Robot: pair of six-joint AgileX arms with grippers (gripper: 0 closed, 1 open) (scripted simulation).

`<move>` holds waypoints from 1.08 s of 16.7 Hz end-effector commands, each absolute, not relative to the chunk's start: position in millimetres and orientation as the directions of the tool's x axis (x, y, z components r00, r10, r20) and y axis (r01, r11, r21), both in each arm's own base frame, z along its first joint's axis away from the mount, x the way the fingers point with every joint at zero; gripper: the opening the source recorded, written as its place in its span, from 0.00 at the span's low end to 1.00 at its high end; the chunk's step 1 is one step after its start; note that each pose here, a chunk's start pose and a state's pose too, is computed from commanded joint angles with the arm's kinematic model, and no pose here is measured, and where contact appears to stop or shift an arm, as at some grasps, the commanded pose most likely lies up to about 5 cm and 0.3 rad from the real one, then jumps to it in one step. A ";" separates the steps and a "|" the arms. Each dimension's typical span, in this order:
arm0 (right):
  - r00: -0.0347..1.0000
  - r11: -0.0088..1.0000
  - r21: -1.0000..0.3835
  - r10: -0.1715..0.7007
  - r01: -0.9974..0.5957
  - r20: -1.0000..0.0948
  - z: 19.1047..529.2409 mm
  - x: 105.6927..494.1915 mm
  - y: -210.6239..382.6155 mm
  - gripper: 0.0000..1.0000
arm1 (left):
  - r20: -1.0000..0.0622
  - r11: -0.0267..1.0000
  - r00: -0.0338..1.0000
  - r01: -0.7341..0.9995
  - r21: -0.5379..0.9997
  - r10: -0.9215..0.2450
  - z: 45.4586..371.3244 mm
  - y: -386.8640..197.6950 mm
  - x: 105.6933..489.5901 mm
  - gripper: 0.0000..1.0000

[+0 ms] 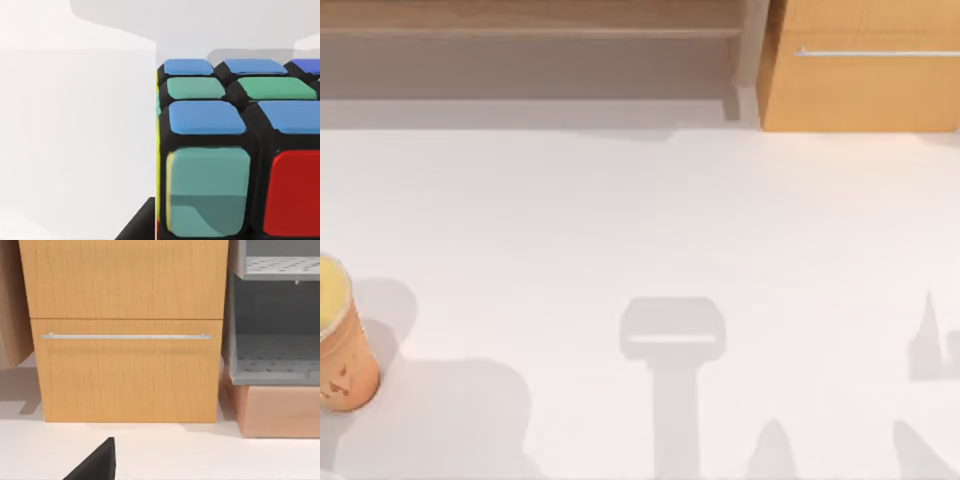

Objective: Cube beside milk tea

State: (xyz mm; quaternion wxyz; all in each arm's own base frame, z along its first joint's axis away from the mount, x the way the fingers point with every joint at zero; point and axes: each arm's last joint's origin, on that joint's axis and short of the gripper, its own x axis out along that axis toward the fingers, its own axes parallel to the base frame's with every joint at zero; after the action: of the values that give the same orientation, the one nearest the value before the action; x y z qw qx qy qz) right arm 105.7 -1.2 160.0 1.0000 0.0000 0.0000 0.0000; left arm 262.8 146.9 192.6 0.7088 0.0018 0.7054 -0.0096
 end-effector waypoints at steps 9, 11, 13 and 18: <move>1.000 1.000 0.000 0.000 0.000 0.000 160.0 105.7 -1.2 1.00 | -0.992 0.996 0.089 -0.004 0.085 0.085 204.4 156.2 272.9 0.00; 1.000 1.000 0.000 0.000 0.000 0.000 160.0 105.7 -1.2 1.00 | -0.983 0.992 0.133 -0.014 0.127 0.128 211.9 159.3 277.8 0.00; 1.000 1.000 0.000 0.000 0.000 0.000 160.0 105.7 -1.2 1.00 | -0.975 0.988 0.162 -0.017 0.151 0.152 216.2 159.8 282.0 0.00; 1.000 1.000 0.000 0.000 0.000 0.000 160.0 105.7 -1.2 1.00 | -0.981 0.992 0.148 -0.005 0.129 0.128 207.8 155.0 280.6 0.00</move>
State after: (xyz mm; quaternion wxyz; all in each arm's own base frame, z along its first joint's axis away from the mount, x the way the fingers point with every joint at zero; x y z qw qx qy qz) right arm 105.7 -1.2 160.0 1.0000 0.0000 0.0000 0.0000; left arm 280.6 155.0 207.8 0.7562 0.0472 0.6511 0.0442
